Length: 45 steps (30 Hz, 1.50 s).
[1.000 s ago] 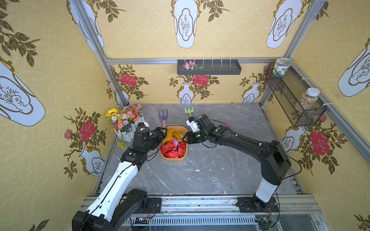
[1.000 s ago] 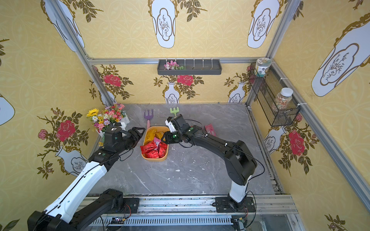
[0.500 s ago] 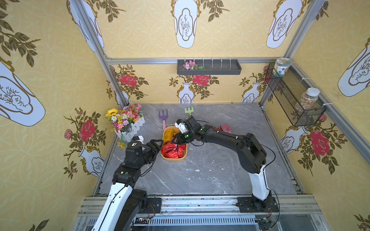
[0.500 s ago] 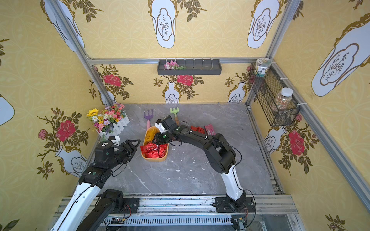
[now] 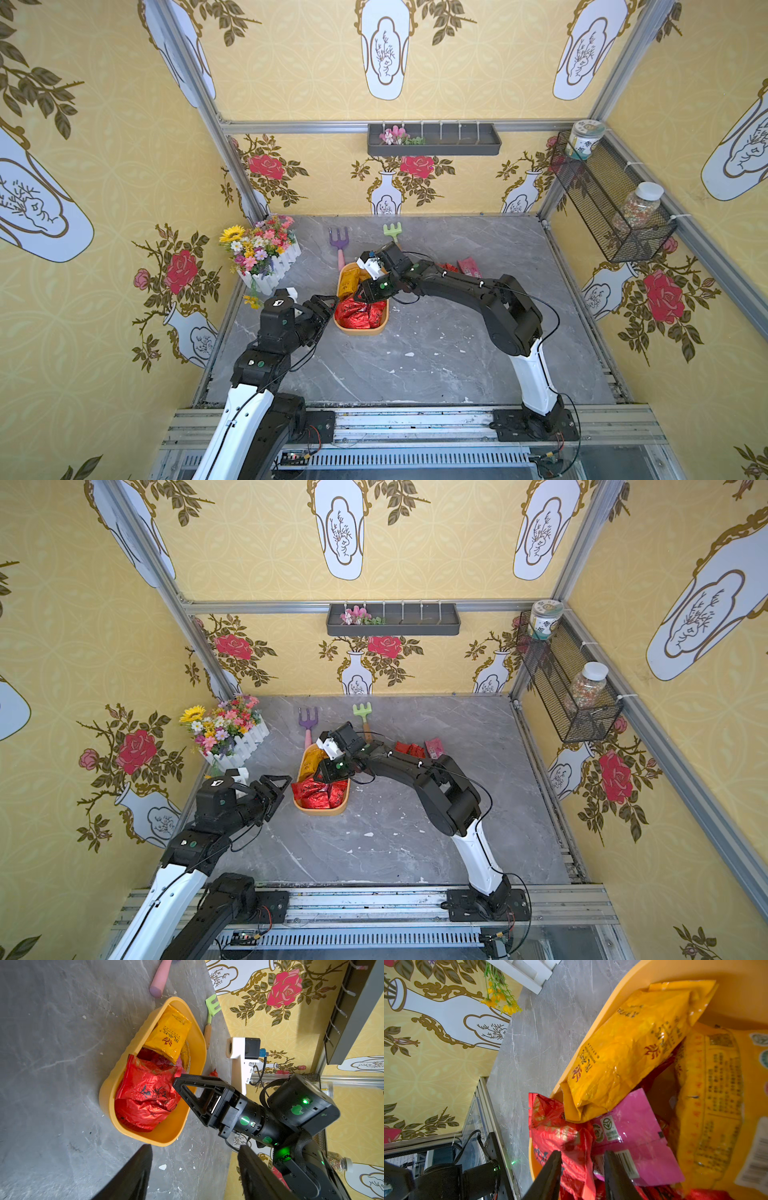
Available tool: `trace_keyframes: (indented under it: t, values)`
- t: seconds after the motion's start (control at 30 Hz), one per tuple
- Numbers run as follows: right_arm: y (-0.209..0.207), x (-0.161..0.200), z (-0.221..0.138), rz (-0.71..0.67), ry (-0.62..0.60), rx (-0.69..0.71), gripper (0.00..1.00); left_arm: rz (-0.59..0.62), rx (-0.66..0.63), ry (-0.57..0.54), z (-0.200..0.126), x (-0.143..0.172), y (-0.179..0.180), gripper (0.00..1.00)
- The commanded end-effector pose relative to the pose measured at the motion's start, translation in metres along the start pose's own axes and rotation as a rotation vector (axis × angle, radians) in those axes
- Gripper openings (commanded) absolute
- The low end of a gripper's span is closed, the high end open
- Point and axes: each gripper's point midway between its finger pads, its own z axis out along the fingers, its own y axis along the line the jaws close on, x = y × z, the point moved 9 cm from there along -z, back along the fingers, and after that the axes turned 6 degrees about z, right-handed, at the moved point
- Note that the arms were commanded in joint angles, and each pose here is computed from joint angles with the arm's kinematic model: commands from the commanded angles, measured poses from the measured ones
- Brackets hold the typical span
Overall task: Take the tea bags out of the storage box
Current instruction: Pick up the tea bag from the storage box.
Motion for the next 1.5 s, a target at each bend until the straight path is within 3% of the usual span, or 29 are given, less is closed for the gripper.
trace_keyframes:
  t: [0.0, 0.27, 0.67, 0.93, 1.23, 1.47]
  values:
    - [0.001, -0.001, 0.003, -0.014, -0.003, -0.029, 0.36, 0.021, 0.016, 0.005, 0.001, -0.001, -0.004, 0.7]
    - [-0.003, 0.001, 0.002, -0.005, -0.01, -0.035, 0.26, 0.032, 0.02, 0.0, -0.003, -0.003, -0.008, 0.7]
    - [0.0, 0.0, -0.014, 0.025, -0.045, -0.086, 0.0, 0.034, 0.026, -0.002, -0.003, -0.004, -0.009, 0.7]
    - [0.008, 0.002, -0.036, 0.044, -0.076, -0.13, 0.0, 0.036, 0.035, -0.002, -0.004, -0.003, -0.01, 0.7]
    - [0.016, 0.014, -0.099, 0.063, -0.164, -0.104, 0.0, 0.066, 0.071, 0.028, 0.002, -0.007, -0.023, 0.68]
    - [-0.016, 0.047, -0.178, 0.216, -0.335, 0.059, 0.0, 0.114, 0.113, 0.076, 0.022, 0.004, -0.043, 0.69]
